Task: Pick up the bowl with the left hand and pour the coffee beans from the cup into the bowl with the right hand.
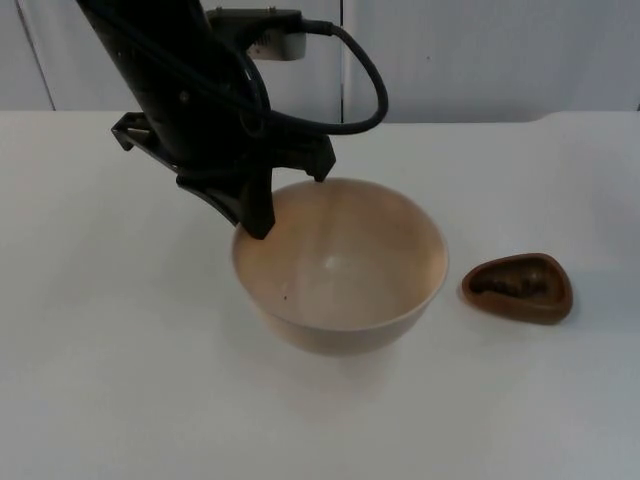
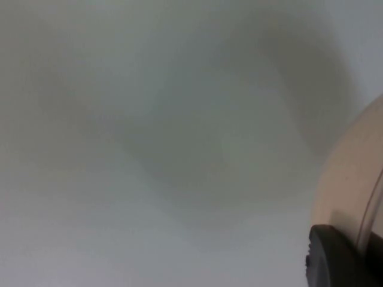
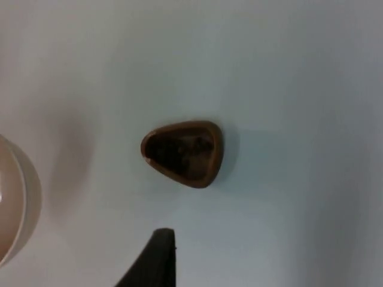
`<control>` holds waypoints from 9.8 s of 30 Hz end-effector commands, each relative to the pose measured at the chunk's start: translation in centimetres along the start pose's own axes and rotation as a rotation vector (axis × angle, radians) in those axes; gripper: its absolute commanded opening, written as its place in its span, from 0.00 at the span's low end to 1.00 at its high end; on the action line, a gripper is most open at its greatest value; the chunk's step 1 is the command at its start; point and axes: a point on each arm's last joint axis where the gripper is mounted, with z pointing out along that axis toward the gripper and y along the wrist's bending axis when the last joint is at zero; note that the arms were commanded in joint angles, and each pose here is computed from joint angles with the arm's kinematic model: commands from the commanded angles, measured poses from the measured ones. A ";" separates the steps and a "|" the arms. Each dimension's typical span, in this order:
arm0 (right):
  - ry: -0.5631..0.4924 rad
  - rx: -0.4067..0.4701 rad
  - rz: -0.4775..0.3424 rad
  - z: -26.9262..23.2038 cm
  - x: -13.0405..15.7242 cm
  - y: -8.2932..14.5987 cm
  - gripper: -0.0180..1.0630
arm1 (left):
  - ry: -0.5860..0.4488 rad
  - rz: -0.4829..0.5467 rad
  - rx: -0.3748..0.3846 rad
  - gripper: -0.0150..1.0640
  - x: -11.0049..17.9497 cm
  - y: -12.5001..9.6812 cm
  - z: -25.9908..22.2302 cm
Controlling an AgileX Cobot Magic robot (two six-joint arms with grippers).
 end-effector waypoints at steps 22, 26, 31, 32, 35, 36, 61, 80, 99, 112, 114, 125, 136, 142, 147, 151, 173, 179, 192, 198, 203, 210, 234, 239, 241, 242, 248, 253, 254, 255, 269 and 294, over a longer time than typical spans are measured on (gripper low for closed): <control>0.249 0.173 0.002 14.3 -3.1 5.3 0.97 | -0.029 0.004 0.008 0.01 -0.2 -0.3 -0.4; 0.298 0.188 0.034 17.6 -2.5 4.9 0.97 | -0.029 0.004 0.008 0.01 -0.2 -0.3 -0.4; 0.303 0.191 0.031 19.6 -2.2 5.0 0.94 | -0.029 0.004 0.008 0.01 -0.2 -0.3 -0.4; 0.303 0.191 0.031 19.6 -2.2 5.0 0.94 | -0.029 0.004 0.008 0.01 -0.2 -0.3 -0.4; 0.296 0.189 0.032 20.5 -2.1 5.0 0.93 | -0.029 0.004 0.008 0.01 -0.2 -0.3 -0.4; 0.291 0.201 0.024 20.6 -2.1 4.9 0.93 | -0.029 0.004 0.008 0.01 -0.2 -0.3 -0.4; 0.350 0.234 0.004 26.5 0.0 4.5 0.87 | -0.029 0.004 0.008 0.01 -0.2 -0.3 -0.4; 0.341 0.210 0.022 29.1 0.8 4.4 0.79 | -0.023 0.004 0.009 0.01 -0.2 -0.3 -0.4; 0.387 0.138 0.053 27.5 0.5 2.7 0.78 | -0.009 0.000 0.013 0.01 -0.1 -0.3 -0.3; 0.354 0.143 0.045 28.5 2.4 1.9 0.77 | -0.015 -0.001 0.012 0.01 -0.1 -0.3 -0.2; 0.352 0.148 0.040 28.5 2.4 2.0 0.77 | -0.015 -0.001 0.012 0.01 -0.1 -0.3 -0.2; 0.345 0.189 -0.044 28.6 2.5 2.7 0.77 | -0.015 -0.002 0.014 0.01 -0.1 -0.3 -0.2; 0.339 0.206 -0.045 28.6 2.6 3.4 0.75 | -0.010 -0.004 0.016 0.01 -0.1 -0.4 -0.2; 0.339 0.207 -0.040 28.6 2.6 3.4 0.59 | 0.000 -0.003 0.017 0.01 0.0 -0.4 -0.2; 0.333 0.205 -0.041 28.6 2.6 3.4 0.56 | 0.002 -0.003 0.018 0.01 0.0 -0.4 -0.2; 0.327 0.203 -0.039 28.7 2.5 3.4 0.56 | 0.002 -0.005 0.019 0.01 0.0 -0.4 -0.2; 0.285 0.193 -0.018 28.8 2.2 3.5 0.10 | 0.002 -0.005 0.019 0.01 0.0 -0.4 -0.2; 0.276 0.191 -0.021 28.8 2.1 3.5 0.02 | 0.002 -0.003 0.017 0.01 0.0 -0.4 -0.2; 0.178 0.194 -0.068 22.6 -0.8 4.3 0.02 | 0.000 -0.003 0.017 0.01 0.0 -0.4 -0.2; 0.115 0.218 -0.094 17.7 -2.1 4.5 0.02 | 0.000 -0.003 0.017 0.01 0.0 -0.4 -0.2; 0.094 0.233 -0.124 14.4 -2.5 4.5 0.02 | 0.004 -0.003 0.018 0.01 0.0 -0.4 -0.2; 0.084 0.245 -0.150 10.6 -2.4 4.6 0.02 | 0.007 -0.003 0.018 0.01 0.1 -0.4 -0.2; 0.140 0.250 -0.177 5.1 -3.3 5.0 0.02 | 0.027 -0.003 0.021 0.01 0.2 -0.4 -0.2; 0.162 0.226 -0.180 5.0 -3.1 5.3 0.02 | 0.026 -0.003 0.021 0.01 0.2 -0.4 -0.2; 0.167 0.202 -0.183 5.0 -3.1 5.6 0.02 | 0.026 -0.003 0.021 0.01 0.2 -0.4 -0.2; 0.168 0.202 -0.193 5.1 -3.0 5.9 0.02 | 0.026 -0.003 0.021 0.01 0.2 -0.4 -0.2; 0.202 0.183 -0.258 5.9 -2.9 8.1 0.02 | 0.026 -0.003 0.021 0.01 0.2 -0.4 -0.2; 0.218 0.155 -0.323 7.0 -3.2 11.1 0.02 | 0.026 -0.003 0.021 0.01 0.2 -0.4 -0.2; 0.218 0.155 -0.323 7.0 -3.2 11.1 0.02 | 0.026 -0.003 0.021 0.01 0.2 -0.4 -0.2; 0.218 0.154 -0.336 7.2 -3.2 11.6 0.02 | 0.026 -0.003 0.021 0.01 0.2 -0.4 -0.2; 0.216 0.185 -0.402 9.0 -2.8 14.4 0.02 | 0.006 -0.026 -0.009 0.01 0.0 -0.1 -0.2; 0.122 0.211 -0.471 8.7 -2.4 16.9 0.02 | -0.025 -0.076 -0.044 0.01 -0.2 0.2 -0.2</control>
